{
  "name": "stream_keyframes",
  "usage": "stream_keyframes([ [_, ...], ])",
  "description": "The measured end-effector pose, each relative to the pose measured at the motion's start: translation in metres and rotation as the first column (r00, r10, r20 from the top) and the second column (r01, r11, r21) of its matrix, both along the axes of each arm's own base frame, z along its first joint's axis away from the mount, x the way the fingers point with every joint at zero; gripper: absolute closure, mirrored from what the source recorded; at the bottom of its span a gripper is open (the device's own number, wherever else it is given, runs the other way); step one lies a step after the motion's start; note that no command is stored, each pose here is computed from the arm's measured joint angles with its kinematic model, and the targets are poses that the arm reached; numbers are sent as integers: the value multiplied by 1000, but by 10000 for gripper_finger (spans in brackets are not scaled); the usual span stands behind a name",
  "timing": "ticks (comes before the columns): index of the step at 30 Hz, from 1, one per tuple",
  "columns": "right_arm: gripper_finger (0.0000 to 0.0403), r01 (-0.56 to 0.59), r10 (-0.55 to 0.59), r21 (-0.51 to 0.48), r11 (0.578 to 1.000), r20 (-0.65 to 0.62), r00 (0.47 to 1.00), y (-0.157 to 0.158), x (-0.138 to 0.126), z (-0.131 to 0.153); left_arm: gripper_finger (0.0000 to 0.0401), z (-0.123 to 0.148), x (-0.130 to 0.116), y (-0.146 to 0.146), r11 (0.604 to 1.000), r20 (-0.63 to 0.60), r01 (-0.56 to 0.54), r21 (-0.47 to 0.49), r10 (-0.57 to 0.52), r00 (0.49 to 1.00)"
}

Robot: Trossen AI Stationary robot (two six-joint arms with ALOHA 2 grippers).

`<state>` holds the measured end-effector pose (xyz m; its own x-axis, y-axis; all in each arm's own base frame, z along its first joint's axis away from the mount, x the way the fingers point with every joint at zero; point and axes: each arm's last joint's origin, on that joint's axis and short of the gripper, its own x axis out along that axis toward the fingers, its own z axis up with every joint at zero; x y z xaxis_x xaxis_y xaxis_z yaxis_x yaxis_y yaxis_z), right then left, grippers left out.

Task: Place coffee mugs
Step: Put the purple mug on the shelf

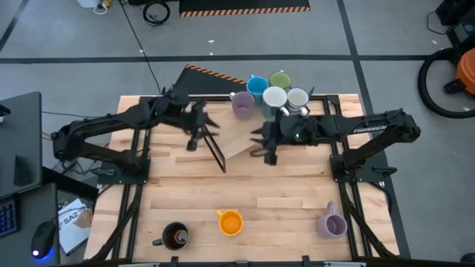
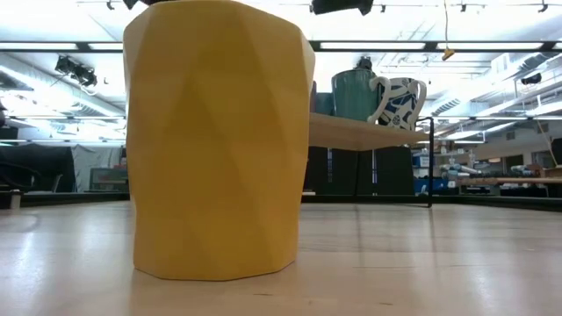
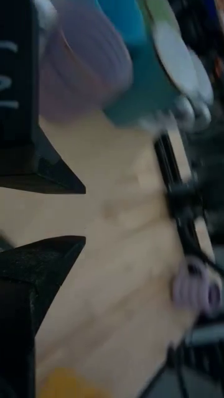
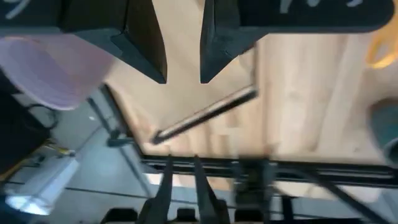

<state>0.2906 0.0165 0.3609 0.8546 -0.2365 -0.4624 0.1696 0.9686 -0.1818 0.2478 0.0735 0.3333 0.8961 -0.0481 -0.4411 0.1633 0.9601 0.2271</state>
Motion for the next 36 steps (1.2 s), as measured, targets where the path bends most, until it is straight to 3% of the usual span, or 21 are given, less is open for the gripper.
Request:
stream_keyframes([
  [5, 301, -44, 41, -38, 998, -70, 997, 33, 11, -18, 275, 1, 2, -35, 993, -24, 114, -7, -115, 993],
  [13, 301, -67, 69, 18, 998, -167, 984, 67, 29, -32, 275, -6, 2, -76, 993, -119, 112, -42, -117, 986],
  [22, 301, -103, 129, 106, 989, -274, 953, 89, 21, -35, 275, -23, -17, -117, 972, -374, 83, -221, -163, 913],
  [25, 301, -65, 117, 161, 985, -340, 933, 94, 13, -40, 275, -25, -21, -127, 963, -411, 64, -263, -171, 895],
  [27, 301, 0, 101, 241, 971, -407, 908, 95, 6, -45, 275, -25, -22, -133, 958, -412, 62, -281, -179, 894],
  [30, 301, 140, 86, 354, 925, -552, 829, 96, -8, -52, 275, -25, -23, -139, 955, -411, 83, -284, -199, 890],
  [36, 300, 451, 23, 386, 805, -779, 626, 106, -38, -60, 275, -25, -24, -140, 962, -408, 84, -261, -188, 893],
])
